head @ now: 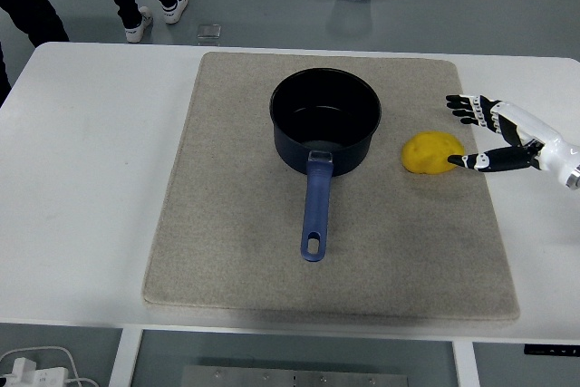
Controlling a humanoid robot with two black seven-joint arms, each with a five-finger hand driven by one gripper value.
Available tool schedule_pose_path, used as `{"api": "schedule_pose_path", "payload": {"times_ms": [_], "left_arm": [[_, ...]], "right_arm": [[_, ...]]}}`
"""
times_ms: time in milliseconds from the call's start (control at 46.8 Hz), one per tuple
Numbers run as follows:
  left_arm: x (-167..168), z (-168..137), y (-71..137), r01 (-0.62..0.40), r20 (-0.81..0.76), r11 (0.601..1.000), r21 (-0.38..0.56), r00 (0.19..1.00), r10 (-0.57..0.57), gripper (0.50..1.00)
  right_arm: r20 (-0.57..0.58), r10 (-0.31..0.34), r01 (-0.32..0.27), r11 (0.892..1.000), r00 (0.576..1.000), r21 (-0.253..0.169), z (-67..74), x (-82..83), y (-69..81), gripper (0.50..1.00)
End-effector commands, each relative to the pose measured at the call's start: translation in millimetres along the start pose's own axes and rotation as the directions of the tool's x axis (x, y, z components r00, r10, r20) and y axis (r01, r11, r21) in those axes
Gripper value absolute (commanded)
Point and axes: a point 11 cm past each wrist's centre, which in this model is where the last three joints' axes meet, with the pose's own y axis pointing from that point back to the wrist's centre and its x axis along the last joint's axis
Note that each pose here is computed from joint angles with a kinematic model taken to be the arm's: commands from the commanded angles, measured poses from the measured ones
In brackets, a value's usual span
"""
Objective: Put the potato in the blue pot
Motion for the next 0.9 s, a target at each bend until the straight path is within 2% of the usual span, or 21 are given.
{"api": "schedule_pose_path", "payload": {"times_ms": [0, 256, 556, 876], "left_arm": [[0, 0, 0, 0.0, 0.0, 1.0, 0.0, 1.0, 0.0, 0.996], [1, 0, 0, -0.002, 0.0, 1.0, 0.0, 1.0, 0.002, 0.996], [2, 0, 0, -0.005, -0.001, 1.0, 0.0, 1.0, 0.005, 0.996], [2, 0, 0, -0.008, -0.001, 1.0, 0.0, 1.0, 0.008, 0.996]], "right_arm": [[-0.022, -0.004, 0.004, 1.0, 1.0, 0.003, -0.2, -0.6, 0.0, 0.926], [-0.033, -0.027, 0.028, 0.999, 0.999, 0.02, -0.3, -12.4, -4.0, 0.924], [-0.05, -0.019, 0.02, 1.0, 0.999, 0.022, 4.4, -27.8, -14.8, 0.924], [-0.054, -0.015, 0.016, 1.0, 0.998, 0.02, 6.3, -28.6, -17.2, 0.917]]}}
